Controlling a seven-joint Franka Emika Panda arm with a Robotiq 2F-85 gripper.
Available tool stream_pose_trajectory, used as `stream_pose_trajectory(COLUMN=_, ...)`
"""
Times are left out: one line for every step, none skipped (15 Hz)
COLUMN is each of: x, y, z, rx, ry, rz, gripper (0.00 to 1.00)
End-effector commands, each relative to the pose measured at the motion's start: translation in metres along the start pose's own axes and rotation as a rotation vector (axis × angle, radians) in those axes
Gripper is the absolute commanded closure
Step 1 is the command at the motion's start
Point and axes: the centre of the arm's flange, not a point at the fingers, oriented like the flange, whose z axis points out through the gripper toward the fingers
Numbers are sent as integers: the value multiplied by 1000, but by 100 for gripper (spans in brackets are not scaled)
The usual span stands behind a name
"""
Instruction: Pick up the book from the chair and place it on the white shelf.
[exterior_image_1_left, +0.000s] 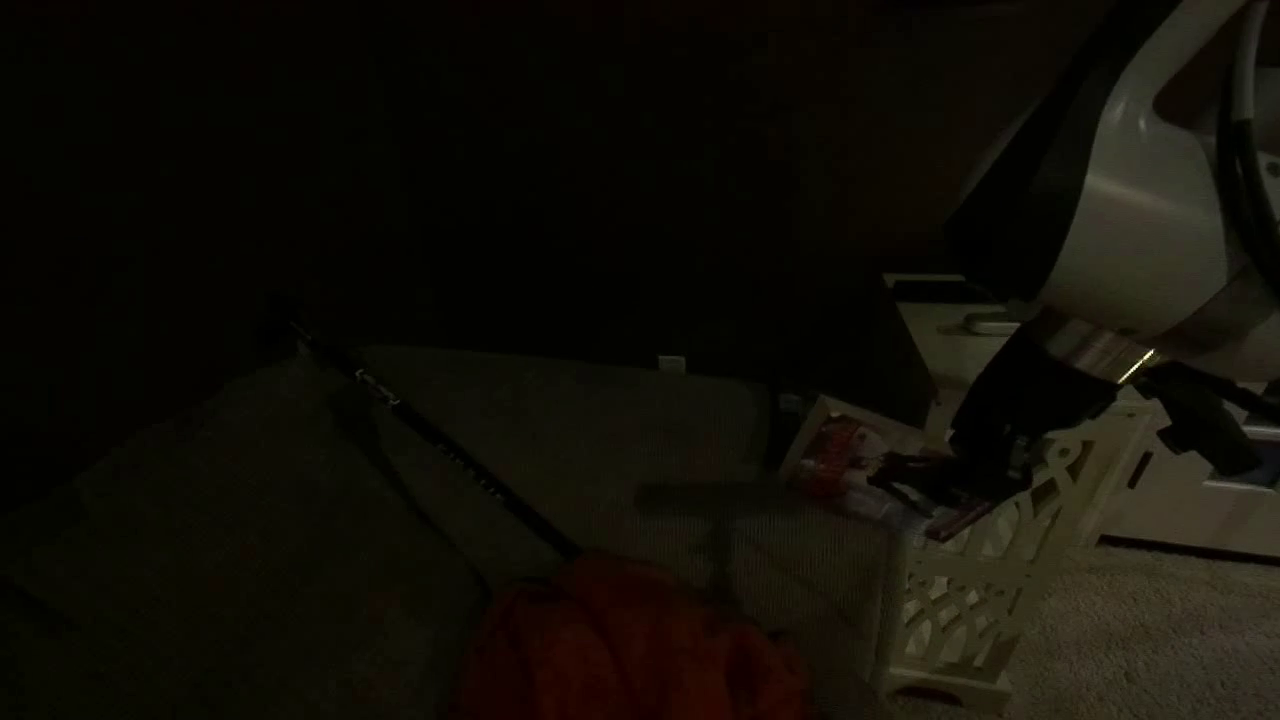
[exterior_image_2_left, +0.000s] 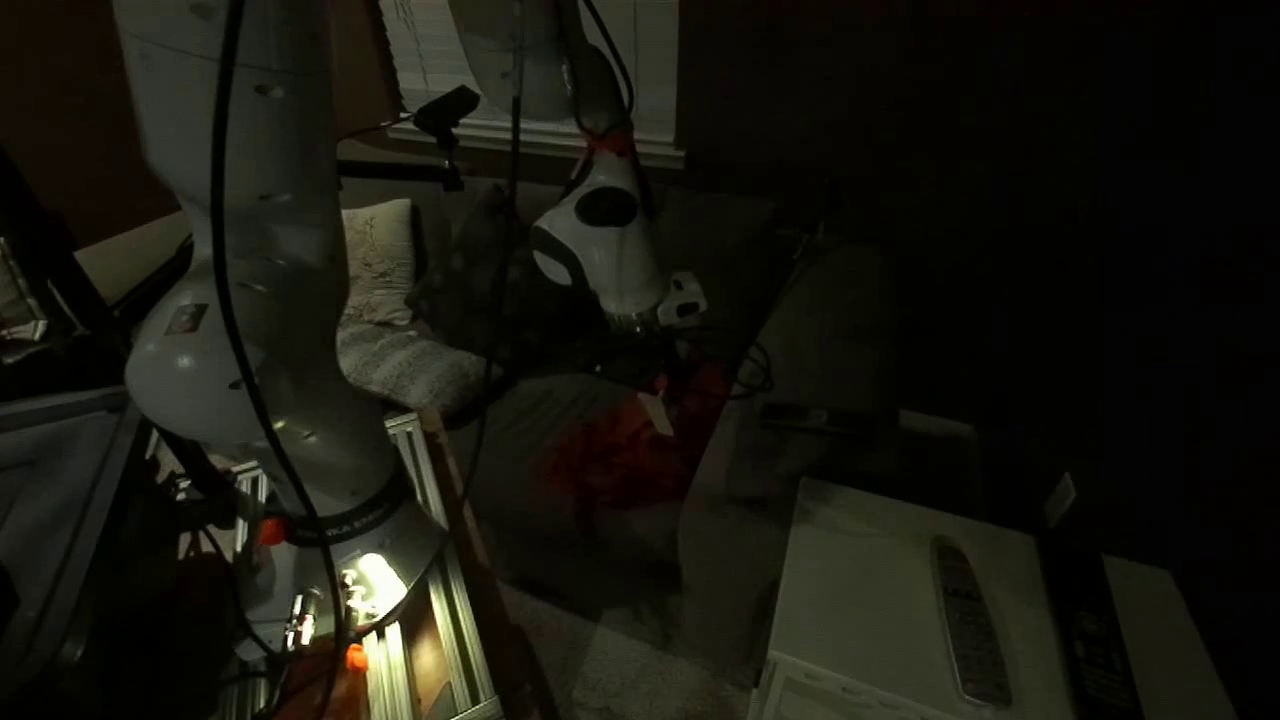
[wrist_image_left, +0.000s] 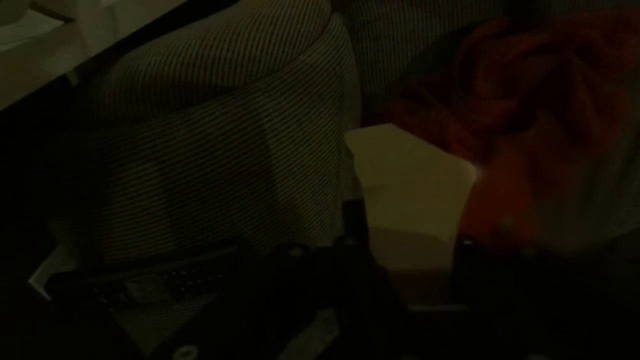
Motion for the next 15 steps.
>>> stream_pose_trajectory(x=3, y=2, z=-6, rx=-12, ry=12, rz=2, gripper=70)
stream_pose_trajectory(x=6, y=4, z=-12, rx=-24, ry=25, rz=2, gripper=70)
stream_pose_trajectory(x=9, y=6, z=-16, rx=-32, ry=34, rz=2, gripper=70)
stream_pose_trajectory(x=10, y=6, z=-18, rx=-36, ry=39, rz=2, gripper=70)
stream_pose_trajectory(x=10, y=7, z=-18, rx=-37, ry=40, rz=3, gripper=92)
stream_pose_trajectory(x=18, y=6, z=-21, rx=-58, ry=75, rz=-3, gripper=92)
stream_pose_trajectory(x=27, y=12, z=-34, rx=-106, ry=92, rz=-10, gripper=92)
stream_pose_trajectory(x=34, y=16, z=-48, rx=-143, ry=93, rz=-31, gripper=92)
stream_pose_trajectory(x=42, y=21, z=-67, rx=-172, ry=72, rz=-62, gripper=92)
stream_pose_trajectory(x=49, y=25, z=-83, rx=-199, ry=71, rz=-97, gripper=92)
stream_pose_trajectory(x=50, y=27, z=-95, rx=-218, ry=52, rz=-121, gripper=92)
stream_pose_trajectory(x=51, y=28, z=-104, rx=-233, ry=7, rz=-158, gripper=92)
stream_pose_trajectory(x=48, y=31, z=-109, rx=-243, ry=-46, rz=-187, gripper=92)
stream_pose_trajectory(x=40, y=34, z=-110, rx=-257, ry=-88, rz=-202, gripper=92)
stream_pose_trajectory(x=32, y=37, z=-111, rx=-258, ry=-135, rz=-219, gripper=92)
